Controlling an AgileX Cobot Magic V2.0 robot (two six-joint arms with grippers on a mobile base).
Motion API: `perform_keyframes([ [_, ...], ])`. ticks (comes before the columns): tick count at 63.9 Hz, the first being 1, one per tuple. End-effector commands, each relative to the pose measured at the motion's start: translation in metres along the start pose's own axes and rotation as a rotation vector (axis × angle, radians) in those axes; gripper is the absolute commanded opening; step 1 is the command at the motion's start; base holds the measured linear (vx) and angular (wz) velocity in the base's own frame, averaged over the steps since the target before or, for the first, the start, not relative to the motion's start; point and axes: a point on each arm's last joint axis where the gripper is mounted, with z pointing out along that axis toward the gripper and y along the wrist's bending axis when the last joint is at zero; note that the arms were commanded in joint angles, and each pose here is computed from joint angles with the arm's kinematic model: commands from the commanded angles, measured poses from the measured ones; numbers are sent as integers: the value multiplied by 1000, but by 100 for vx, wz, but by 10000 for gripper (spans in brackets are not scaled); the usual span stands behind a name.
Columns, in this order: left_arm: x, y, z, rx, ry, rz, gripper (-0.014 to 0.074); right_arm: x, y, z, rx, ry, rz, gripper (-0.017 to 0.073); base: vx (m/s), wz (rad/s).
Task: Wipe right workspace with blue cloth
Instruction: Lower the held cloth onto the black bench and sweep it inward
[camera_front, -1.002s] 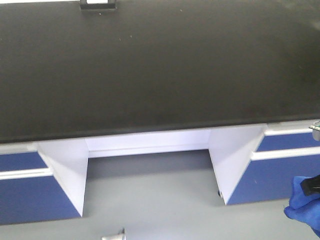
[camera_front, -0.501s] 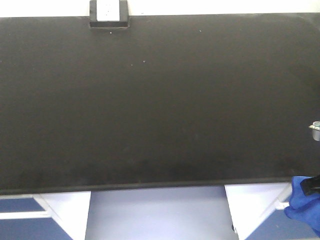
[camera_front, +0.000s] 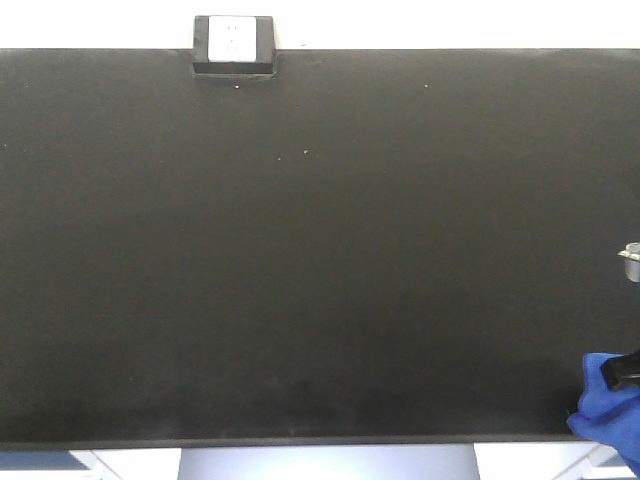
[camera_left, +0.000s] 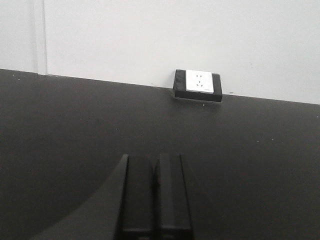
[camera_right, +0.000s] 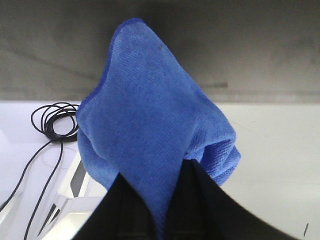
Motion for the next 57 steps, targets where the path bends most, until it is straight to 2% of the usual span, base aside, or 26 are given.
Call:
perform_keyframes([
  [1,2,0,0,18,-63,-15,-6,3,-2,-10,8,13,-3,-4,12,6],
  [24,2,0,0,18,-63,-15,-6,3,-2,-10,8,11,-3,-4,8,5],
  [33,2,0,0,17,-63,-15,-6,-6,-2,-10,12,-81,-4,-4,2,2],
  [43,2,0,0,17,-63,-15,-6,-8,-1,-10,1,-112,1,-4,-1,-1],
  [51,2,0,0,17,-63,-15,-6,-20,0,-12,-16,-243,6,-4,0,-1],
  [57,2,0,0,17,-63,-15,-6,-38,1,-19,-30,-454,20,-4,0,0],
])
